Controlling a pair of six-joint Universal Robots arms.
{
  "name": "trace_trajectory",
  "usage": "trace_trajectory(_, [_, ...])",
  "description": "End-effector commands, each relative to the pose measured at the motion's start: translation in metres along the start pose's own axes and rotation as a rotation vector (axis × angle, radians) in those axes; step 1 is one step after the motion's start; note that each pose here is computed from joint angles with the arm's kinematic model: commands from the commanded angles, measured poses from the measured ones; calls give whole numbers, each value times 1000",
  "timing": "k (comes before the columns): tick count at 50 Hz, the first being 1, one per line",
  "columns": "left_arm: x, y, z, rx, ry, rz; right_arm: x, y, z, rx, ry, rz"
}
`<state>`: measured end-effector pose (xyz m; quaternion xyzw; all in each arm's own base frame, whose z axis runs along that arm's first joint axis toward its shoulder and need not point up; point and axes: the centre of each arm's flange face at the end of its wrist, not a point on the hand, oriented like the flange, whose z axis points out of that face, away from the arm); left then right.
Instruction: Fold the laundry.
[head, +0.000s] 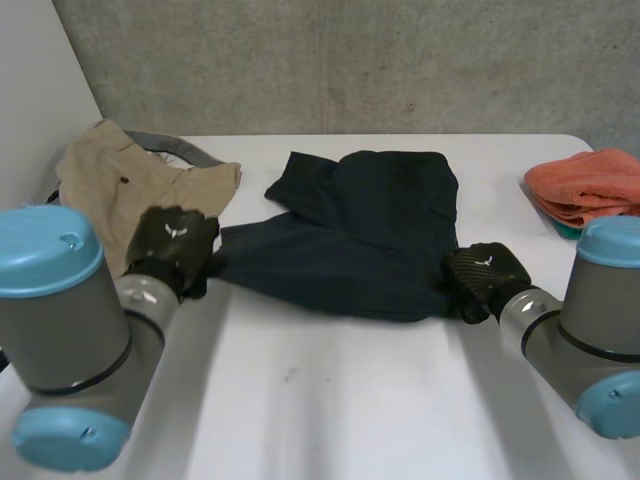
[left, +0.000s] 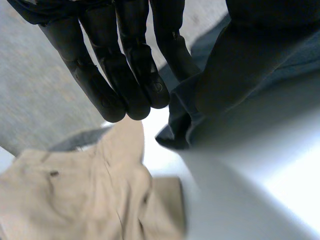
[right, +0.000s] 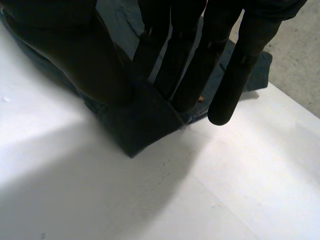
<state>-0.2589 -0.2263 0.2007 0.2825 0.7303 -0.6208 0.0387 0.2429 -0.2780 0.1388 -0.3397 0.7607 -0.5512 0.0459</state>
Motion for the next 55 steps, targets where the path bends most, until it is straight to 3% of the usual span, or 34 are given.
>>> trace_trajectory(1, [0,14,-53,-161,88,90,3,-13,-55,-153,-95,-115])
trace_trajectory(6, [9,28,-96,-286,228,178,10,-10,-104,-394,-283,-270])
trace_trajectory(12, [25,41,-136,-425,410,276,7,-14,-128,-454,-416,-386])
trace_trajectory(17, [32,42,-134,-441,425,306,10,-15,-130,-458,-421,-413])
trace_trajectory(28, [36,22,-44,-343,239,292,26,-27,-94,-376,-279,-300])
trace_trajectory(37, [30,-47,52,44,62,169,68,-58,-27,-80,19,-179])
trace_trajectory(41, [26,-68,95,181,-32,152,80,-66,2,19,120,-187])
trace_trajectory(49, [40,-71,164,330,-120,228,91,-67,58,189,254,-242])
trace_trajectory(55, [59,-70,189,443,-86,214,88,-55,83,243,317,-271])
